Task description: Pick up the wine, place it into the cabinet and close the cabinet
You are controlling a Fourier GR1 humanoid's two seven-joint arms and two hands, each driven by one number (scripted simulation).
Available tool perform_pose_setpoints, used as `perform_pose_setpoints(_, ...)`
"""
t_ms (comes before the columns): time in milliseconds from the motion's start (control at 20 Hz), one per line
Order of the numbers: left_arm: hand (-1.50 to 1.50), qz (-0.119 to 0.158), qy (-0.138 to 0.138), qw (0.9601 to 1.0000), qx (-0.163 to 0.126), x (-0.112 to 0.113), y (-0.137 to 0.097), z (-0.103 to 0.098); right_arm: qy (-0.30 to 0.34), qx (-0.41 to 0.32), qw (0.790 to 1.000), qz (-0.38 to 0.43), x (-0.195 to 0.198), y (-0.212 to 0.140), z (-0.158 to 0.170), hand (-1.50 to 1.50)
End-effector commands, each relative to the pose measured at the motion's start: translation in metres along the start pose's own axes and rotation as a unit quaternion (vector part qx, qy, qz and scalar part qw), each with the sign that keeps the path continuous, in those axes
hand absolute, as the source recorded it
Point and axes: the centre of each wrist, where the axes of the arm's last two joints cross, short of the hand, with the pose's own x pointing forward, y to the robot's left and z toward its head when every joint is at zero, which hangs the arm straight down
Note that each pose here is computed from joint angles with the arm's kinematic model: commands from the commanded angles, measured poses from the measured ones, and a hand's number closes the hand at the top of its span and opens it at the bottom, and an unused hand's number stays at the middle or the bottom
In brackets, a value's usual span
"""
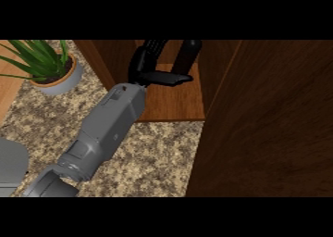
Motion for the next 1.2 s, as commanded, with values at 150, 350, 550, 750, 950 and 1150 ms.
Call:
perform_pose_setpoints(150,-1.5,0.052,0.003,0.9981,-0.033,-0.019,0.002,0.034,-0.009,-0.007,0.998,-0.054,0.043,-0.003,0.007,-1.5)
perform_pose_setpoints(350,-1.5,0.059,0.013,0.9979,-0.023,-0.023,0.003,0.048,-0.016,0.001,0.999,-0.049,0.054,-0.008,0.012,-1.5)
perform_pose_setpoints(550,-1.5,0.067,0.024,0.9974,-0.017,-0.04,0.0,0.085,-0.019,-0.004,0.999,-0.046,0.046,-0.004,0.01,-1.5)
perform_pose_setpoints(750,-1.5,0.076,0.032,0.9964,-0.021,-0.033,-0.011,0.106,-0.003,-0.01,0.999,-0.044,0.048,-0.005,0.013,-1.5)
perform_pose_setpoints(950,-1.5,0.077,0.029,0.9964,-0.019,-0.039,0.01,0.153,-0.01,-0.011,0.999,-0.04,0.048,-0.003,0.016,-1.5)
perform_pose_setpoints(1150,-1.5,0.095,0.032,0.9949,-0.011,-0.021,0.013,0.164,-0.02,0.008,1.0,-0.021,0.061,-0.01,0.015,-1.5)
